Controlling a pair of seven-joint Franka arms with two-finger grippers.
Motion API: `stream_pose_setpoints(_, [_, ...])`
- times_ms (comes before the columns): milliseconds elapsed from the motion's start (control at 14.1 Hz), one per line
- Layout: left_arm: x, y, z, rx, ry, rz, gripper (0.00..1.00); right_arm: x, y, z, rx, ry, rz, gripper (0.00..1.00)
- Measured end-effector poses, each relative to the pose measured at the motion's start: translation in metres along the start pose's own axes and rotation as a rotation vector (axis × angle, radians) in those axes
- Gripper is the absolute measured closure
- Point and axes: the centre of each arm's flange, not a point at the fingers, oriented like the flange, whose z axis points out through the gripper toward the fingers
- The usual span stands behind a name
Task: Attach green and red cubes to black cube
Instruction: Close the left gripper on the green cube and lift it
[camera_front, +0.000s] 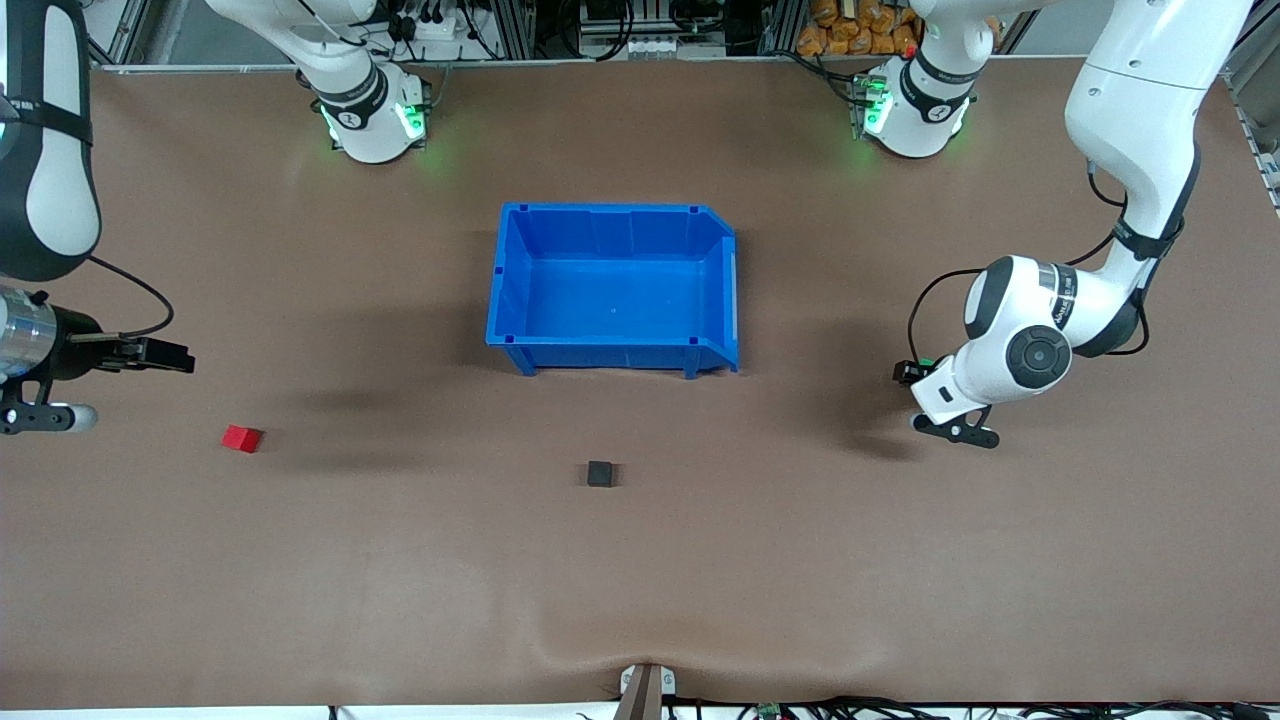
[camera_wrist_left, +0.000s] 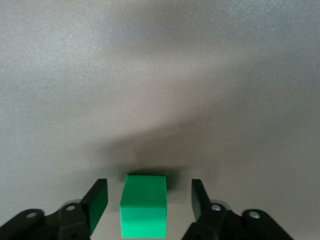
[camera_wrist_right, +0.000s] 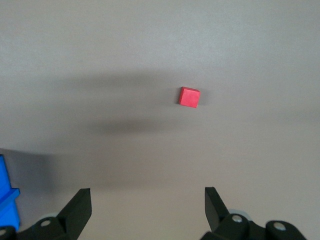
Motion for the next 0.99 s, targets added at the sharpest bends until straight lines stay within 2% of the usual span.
stream_pose_setpoints(213, [0.000,0.000,0.002,-0.001,-0.003,-0.001,0.30,0.004,0.002,0.006,-0.001,-0.002,0.003,0.00])
stream_pose_setpoints(283, [0.000,-0.001,0.002,-0.001,-0.003,-0.001,0.38,0.005,0.002,0.010,-0.001,-0.005,0.003,0.00])
stream_pose_setpoints(425, [0.000,-0.002,0.002,-0.002,-0.003,-0.003,0.42,0.009,0.003,0.016,-0.002,-0.004,0.004,0.00])
stream_pose_setpoints(567, [0.000,-0.003,0.002,-0.002,-0.003,-0.004,0.62,0.014,0.003,0.024,-0.003,-0.002,0.004,0.00])
stream_pose_setpoints(992, [0.000,-0.005,0.002,-0.002,-0.002,-0.020,0.61,0.030,0.007,0.048,-0.008,0.013,0.008,0.00])
